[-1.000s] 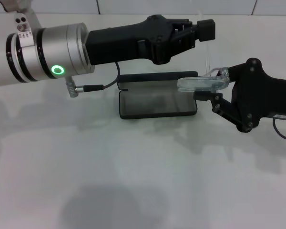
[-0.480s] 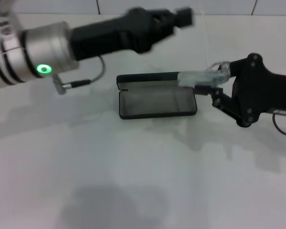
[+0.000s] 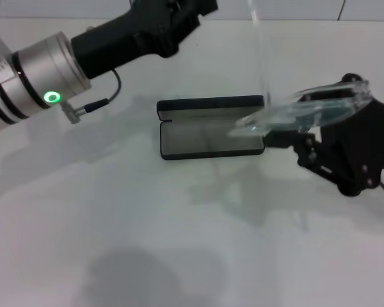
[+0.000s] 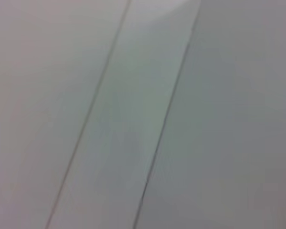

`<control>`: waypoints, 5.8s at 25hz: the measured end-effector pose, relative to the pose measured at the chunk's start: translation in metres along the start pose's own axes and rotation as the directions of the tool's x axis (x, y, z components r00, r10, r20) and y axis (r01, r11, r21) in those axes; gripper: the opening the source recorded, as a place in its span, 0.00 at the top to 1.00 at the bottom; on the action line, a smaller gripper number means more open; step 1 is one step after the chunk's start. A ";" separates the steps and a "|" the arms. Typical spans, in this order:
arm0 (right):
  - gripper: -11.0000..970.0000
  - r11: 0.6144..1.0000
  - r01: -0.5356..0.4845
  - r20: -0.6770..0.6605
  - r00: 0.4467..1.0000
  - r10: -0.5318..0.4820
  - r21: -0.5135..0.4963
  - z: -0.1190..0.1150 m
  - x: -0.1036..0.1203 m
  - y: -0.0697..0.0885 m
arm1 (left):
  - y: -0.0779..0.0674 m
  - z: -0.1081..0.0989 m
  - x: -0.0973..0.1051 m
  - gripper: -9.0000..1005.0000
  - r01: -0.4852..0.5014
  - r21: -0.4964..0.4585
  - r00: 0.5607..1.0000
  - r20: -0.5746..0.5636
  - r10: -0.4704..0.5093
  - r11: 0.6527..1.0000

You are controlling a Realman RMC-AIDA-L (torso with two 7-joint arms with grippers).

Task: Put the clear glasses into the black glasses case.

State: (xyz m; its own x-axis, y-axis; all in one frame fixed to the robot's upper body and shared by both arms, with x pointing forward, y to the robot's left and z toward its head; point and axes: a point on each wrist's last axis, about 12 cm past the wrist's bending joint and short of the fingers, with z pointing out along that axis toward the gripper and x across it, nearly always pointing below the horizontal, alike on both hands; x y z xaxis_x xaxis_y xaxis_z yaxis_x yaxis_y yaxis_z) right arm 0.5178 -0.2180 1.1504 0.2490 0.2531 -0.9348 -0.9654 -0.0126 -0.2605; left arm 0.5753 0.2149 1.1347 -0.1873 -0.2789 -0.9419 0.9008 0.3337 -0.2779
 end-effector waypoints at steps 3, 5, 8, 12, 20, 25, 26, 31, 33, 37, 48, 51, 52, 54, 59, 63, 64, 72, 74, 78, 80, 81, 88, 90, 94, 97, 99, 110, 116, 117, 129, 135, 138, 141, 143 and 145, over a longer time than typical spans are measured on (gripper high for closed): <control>0.85 0.998 -0.032 -0.010 0.999 0.032 -0.045 0.009 0.003 -0.001 | -0.004 0.008 0.003 0.95 -0.029 0.040 0.999 -0.025 0.030 0.999; 0.85 0.998 -0.039 -0.018 0.999 0.038 -0.051 0.012 0.005 -0.002 | -0.007 0.012 0.004 0.95 -0.047 0.071 0.998 -0.038 0.049 0.996; 0.85 0.998 -0.047 -0.027 0.999 0.046 -0.044 0.013 0.007 -0.003 | -0.012 0.018 0.007 0.95 -0.068 0.112 0.996 -0.055 0.074 0.991; 0.85 0.997 -0.069 -0.037 0.997 0.068 -0.032 0.013 0.010 -0.003 | -0.017 0.023 0.010 0.95 -0.085 0.158 0.993 -0.071 0.097 0.984; 0.85 0.995 -0.090 -0.050 0.995 0.088 -0.042 0.015 0.013 -0.001 | -0.027 0.031 0.012 0.95 -0.106 0.223 0.991 -0.061 0.122 0.969; 0.84 0.995 -0.095 -0.060 0.994 0.093 -0.028 0.015 0.015 -0.002 | -0.030 0.031 0.011 0.95 -0.109 0.249 0.991 -0.052 0.125 0.962; 0.84 0.995 -0.096 -0.059 0.994 0.094 -0.024 0.015 0.015 -0.002 | -0.031 0.031 0.011 0.95 -0.108 0.253 0.991 -0.049 0.124 0.961; 0.84 0.995 -0.097 -0.062 0.993 0.096 -0.004 0.015 0.016 -0.004 | -0.033 0.030 0.009 0.95 -0.114 0.271 0.991 -0.035 0.128 0.956; 0.84 0.995 -0.096 -0.058 0.994 0.096 0.001 0.015 0.016 -0.004 | -0.034 0.030 0.008 0.95 -0.115 0.279 0.991 -0.032 0.129 0.953; 0.84 0.995 -0.096 -0.060 0.994 0.097 0.005 0.015 0.016 -0.005 | -0.035 0.031 0.008 0.95 -0.114 0.293 0.991 -0.031 0.129 0.949; 0.84 0.995 -0.091 -0.076 0.993 0.093 0.030 0.015 0.018 -0.008 | -0.038 0.035 0.003 0.95 -0.138 0.321 0.988 -0.027 0.155 0.937; 0.84 0.996 -0.086 -0.083 0.993 0.088 0.028 0.017 0.018 -0.011 | -0.037 0.035 0.003 0.95 -0.140 0.319 0.987 -0.024 0.156 0.937; 0.84 0.996 -0.086 -0.084 0.993 0.088 0.027 0.018 0.018 -0.011 | -0.037 0.035 0.002 0.95 -0.144 0.317 0.987 -0.023 0.159 0.937; 0.84 0.996 -0.084 -0.083 0.993 0.086 0.025 0.018 0.017 -0.011 | -0.035 0.034 0.001 0.95 -0.161 0.305 0.985 -0.016 0.175 0.939; 0.84 0.997 -0.078 -0.081 0.994 0.079 0.018 0.017 0.016 -0.011 | -0.028 0.028 -0.005 0.95 -0.187 0.244 0.982 0.018 0.189 0.951; 0.84 0.997 -0.078 -0.088 0.993 0.080 0.030 0.017 0.017 -0.013 | -0.028 0.028 -0.005 0.95 -0.195 0.243 0.980 0.019 0.197 0.950; 0.84 0.996 -0.078 -0.091 0.993 0.081 0.034 0.017 0.017 -0.014 | -0.029 0.029 -0.005 0.95 -0.199 0.249 0.980 0.019 0.200 0.948; 0.83 0.996 -0.073 -0.104 0.991 0.078 0.055 0.016 0.018 -0.016 | -0.033 0.035 0.000 0.95 -0.197 0.297 0.977 -0.019 0.212 0.934; 0.83 0.996 -0.074 -0.105 0.991 0.079 0.057 0.016 0.018 -0.016 | -0.034 0.034 -0.001 0.95 -0.199 0.298 0.976 -0.020 0.215 0.934; 0.83 0.996 -0.074 -0.106 0.991 0.080 0.059 0.016 0.019 -0.016 | -0.034 0.033 -0.001 0.95 -0.196 0.300 0.977 -0.021 0.212 0.934; 0.83 0.996 -0.074 -0.105 0.991 0.080 0.057 0.016 0.019 -0.016 | -0.034 0.033 0.000 0.95 -0.195 0.298 0.977 -0.020 0.210 0.935; 0.83 0.996 -0.075 -0.104 0.991 0.081 0.054 0.016 0.018 -0.016 | -0.034 0.032 -0.001 0.95 -0.196 0.293 0.978 -0.017 0.210 0.936; 0.83 0.992 -0.101 -0.144 0.983 0.112 0.081 0.010 0.023 -0.016 | -0.024 0.001 -0.008 0.95 -0.227 0.180 0.973 0.002 0.231 0.957; 0.83 0.988 -0.116 -0.155 0.979 0.131 0.107 0.004 0.023 -0.017 | -0.021 -0.020 -0.007 0.95 -0.219 0.110 0.976 0.005 0.220 0.970; 0.83 0.971 -0.158 -0.232 0.953 0.197 0.177 -0.006 0.020 -0.029 | -0.020 -0.059 -0.003 0.95 -0.182 -0.002 0.983 -0.004 0.182 0.983; 0.83 0.961 -0.186 -0.377 0.891 0.253 0.203 -0.008 0.012 -0.052 | -0.024 -0.077 0.003 0.95 -0.159 -0.022 0.986 -0.058 0.157 0.987; 0.83 0.959 -0.203 -0.525 0.804 0.278 0.198 -0.004 0.001 -0.072 | -0.026 -0.080 0.006 0.95 -0.145 -0.008 0.984 -0.108 0.143 0.989; 0.83 0.983 -0.178 -0.898 0.422 0.124 0.053 0.063 -0.008 -0.119 | -0.040 -0.080 0.030 0.95 -0.077 0.085 0.940 -0.325 0.100 0.993; 0.82 0.985 -0.172 -0.948 0.316 0.043 -0.013 0.092 0.006 -0.117 | -0.043 -0.079 0.038 0.95 -0.068 0.108 0.922 -0.373 0.104 0.992; 0.82 0.985 -0.173 -0.951 0.307 0.031 -0.024 0.097 0.006 -0.118 | -0.043 -0.079 0.038 0.95 -0.068 0.108 0.922 -0.373 0.104 0.992; 0.82 0.986 -0.158 -0.959 0.266 0.099 0.058 0.112 0.022 -0.125 | -0.042 -0.076 0.037 0.94 -0.072 0.109 0.924 -0.368 0.107 0.991; 0.82 0.986 -0.145 -0.962 0.246 0.119 0.085 0.116 0.025 -0.126 | -0.042 -0.075 0.037 0.94 -0.070 0.113 0.924 -0.368 0.108 0.991; 0.82 0.986 -0.139 -0.963 0.242 0.119 0.088 0.117 0.025 -0.127 | -0.042 -0.075 0.037 0.94 -0.069 0.112 0.923 -0.369 0.106 0.991; 0.82 0.986 -0.140 -0.964 0.236 0.124 0.093 0.116 0.027 -0.127 | -0.042 -0.076 0.037 0.94 -0.072 0.111 0.923 -0.370 0.109 0.991; 0.82 0.986 -0.141 -0.965 0.231 0.123 0.092 0.115 0.029 -0.126 | -0.041 -0.077 0.037 0.94 -0.073 0.112 0.921 -0.373 0.110 0.991; 0.82 0.986 -0.140 -0.967 0.225 0.116 0.086 0.116 0.030 -0.125 | -0.041 -0.078 0.037 0.94 -0.073 0.112 0.919 -0.379 0.111 0.991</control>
State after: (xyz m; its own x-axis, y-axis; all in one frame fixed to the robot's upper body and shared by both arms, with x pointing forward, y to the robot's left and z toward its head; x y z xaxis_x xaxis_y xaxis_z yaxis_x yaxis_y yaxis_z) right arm 0.6375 -0.0965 1.1825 0.0190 -0.8803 -0.4741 -0.9938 0.0353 -0.1055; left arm 0.5008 0.2608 1.0968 -0.2205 0.1216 -0.9678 0.9504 0.2500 -0.1852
